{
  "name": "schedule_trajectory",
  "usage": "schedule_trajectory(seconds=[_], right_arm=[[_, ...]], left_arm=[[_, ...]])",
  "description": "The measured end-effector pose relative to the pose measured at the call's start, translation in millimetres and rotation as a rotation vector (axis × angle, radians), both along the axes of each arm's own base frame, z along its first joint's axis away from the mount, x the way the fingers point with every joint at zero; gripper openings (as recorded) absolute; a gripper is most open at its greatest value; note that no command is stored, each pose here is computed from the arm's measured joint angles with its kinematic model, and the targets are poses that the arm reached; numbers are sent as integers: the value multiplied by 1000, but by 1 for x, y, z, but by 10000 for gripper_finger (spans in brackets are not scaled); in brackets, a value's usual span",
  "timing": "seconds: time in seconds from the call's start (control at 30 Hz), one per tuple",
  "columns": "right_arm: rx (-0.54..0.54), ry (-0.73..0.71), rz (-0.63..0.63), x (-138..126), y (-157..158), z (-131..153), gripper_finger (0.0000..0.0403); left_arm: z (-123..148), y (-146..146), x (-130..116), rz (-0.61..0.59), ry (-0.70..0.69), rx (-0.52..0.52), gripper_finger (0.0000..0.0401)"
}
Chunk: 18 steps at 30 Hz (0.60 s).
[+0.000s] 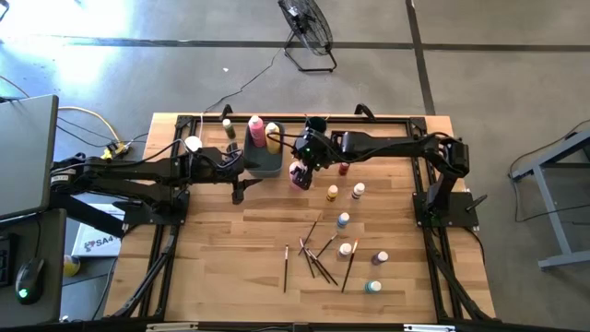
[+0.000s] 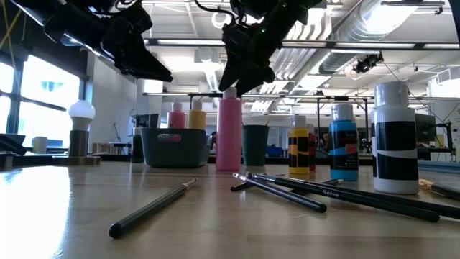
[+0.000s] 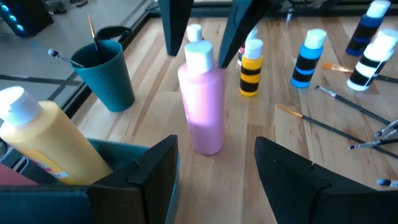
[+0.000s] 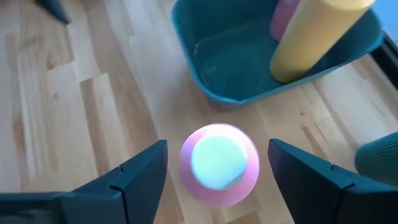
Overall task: Pick & Place Paint Supplies
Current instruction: Put the large pink paint bottle into the green bin
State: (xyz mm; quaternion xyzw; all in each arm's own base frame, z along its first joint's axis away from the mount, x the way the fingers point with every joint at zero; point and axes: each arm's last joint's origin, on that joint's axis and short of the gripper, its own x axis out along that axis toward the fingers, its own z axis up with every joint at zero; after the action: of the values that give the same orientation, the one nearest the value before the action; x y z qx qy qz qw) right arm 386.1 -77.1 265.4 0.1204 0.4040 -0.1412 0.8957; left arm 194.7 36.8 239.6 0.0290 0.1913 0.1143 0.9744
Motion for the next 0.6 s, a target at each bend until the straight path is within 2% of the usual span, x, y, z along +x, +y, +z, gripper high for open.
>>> schedule_trajectory(seconds=[0.13,0.33,0.5,0.6], right_arm=[[-34,-12,43,-8,-1,12,269],[-63,-80,40,-30,2,48,268],[-109,-96,91,-62,9,80,266],[-122,-33,122,-87,14,92,257]], left_arm=[[-1,0,0,0,13,-3,211],[-1,0,0,1,12,-6,211],[-1,0,-1,2,15,-8,211],[-2,0,-1,2,15,-8,211]])
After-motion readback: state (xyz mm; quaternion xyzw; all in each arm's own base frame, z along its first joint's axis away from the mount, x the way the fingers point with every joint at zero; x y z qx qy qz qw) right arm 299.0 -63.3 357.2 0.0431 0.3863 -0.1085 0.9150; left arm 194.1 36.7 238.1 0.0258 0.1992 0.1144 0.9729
